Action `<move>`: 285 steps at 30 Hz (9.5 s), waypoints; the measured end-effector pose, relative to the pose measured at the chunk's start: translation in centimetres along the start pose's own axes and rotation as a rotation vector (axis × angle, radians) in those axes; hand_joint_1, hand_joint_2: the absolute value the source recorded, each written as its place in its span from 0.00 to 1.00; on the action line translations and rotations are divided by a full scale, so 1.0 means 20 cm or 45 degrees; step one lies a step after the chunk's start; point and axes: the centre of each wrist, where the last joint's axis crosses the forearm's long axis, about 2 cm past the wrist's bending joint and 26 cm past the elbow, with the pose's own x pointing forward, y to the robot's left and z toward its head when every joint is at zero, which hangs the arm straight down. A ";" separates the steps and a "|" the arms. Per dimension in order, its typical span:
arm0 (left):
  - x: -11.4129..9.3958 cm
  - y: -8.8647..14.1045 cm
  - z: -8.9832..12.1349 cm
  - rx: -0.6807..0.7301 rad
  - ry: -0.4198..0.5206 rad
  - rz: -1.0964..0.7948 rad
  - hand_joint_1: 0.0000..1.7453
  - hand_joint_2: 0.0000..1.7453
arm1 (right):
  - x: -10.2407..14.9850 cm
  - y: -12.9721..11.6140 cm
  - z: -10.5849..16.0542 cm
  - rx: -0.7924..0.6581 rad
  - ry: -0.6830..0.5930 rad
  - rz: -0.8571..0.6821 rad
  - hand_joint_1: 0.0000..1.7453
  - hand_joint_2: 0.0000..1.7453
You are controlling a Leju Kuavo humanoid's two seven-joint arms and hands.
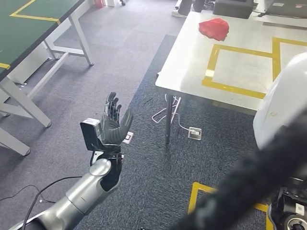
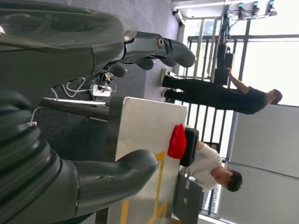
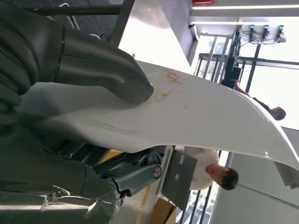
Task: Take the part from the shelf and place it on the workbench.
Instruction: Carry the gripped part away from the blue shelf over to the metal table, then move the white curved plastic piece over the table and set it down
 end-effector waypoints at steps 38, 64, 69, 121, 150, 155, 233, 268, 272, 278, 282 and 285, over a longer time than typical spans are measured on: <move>0.00 0.00 -0.06 -0.006 -0.017 -0.009 0.00 1.00 | -0.02 -0.05 -0.08 -0.041 0.016 0.006 1.00 1.00; -0.01 -0.03 -0.06 -0.010 -0.012 0.012 0.00 1.00 | -0.04 -0.06 -0.07 -0.027 0.030 0.014 1.00 1.00; -0.01 -0.03 -0.08 -0.012 -0.023 0.013 0.00 1.00 | -0.04 -0.06 -0.06 -0.026 0.033 0.014 1.00 1.00; -0.04 -0.04 -0.08 -0.006 -0.036 0.020 0.00 1.00 | 0.04 0.15 -0.13 0.386 -0.104 0.069 1.00 1.00; -0.05 -0.03 -0.04 0.002 -0.038 0.015 0.00 1.00 | 0.04 0.21 -0.12 0.433 -0.107 0.061 1.00 1.00; -0.06 -0.02 0.00 0.006 -0.018 0.011 0.00 1.00 | 0.04 0.22 -0.12 0.443 -0.109 0.060 1.00 1.00; -0.03 0.07 -0.03 0.172 -0.139 -0.157 0.00 1.00 | 0.06 0.44 -0.32 0.745 -0.107 0.118 1.00 1.00; 0.21 0.48 -0.03 0.412 -0.381 -0.406 0.00 1.00 | -0.12 0.52 -0.55 0.845 0.001 0.285 1.00 1.00; 0.21 0.48 -0.03 0.423 -0.397 -0.373 0.00 1.00 | -0.12 0.54 -0.60 0.860 0.018 0.286 1.00 1.00; 0.21 0.46 -0.03 0.425 -0.395 -0.335 0.00 1.00 | -0.10 0.59 -0.63 0.883 0.026 0.319 1.00 1.00; 0.21 0.45 -0.04 0.427 -0.397 -0.323 0.00 1.00 | -0.09 0.61 -0.63 0.901 0.029 0.328 1.00 1.00; 0.21 0.44 -0.04 0.429 -0.396 -0.314 0.00 1.00 | -0.09 0.63 -0.63 0.911 0.031 0.337 1.00 1.00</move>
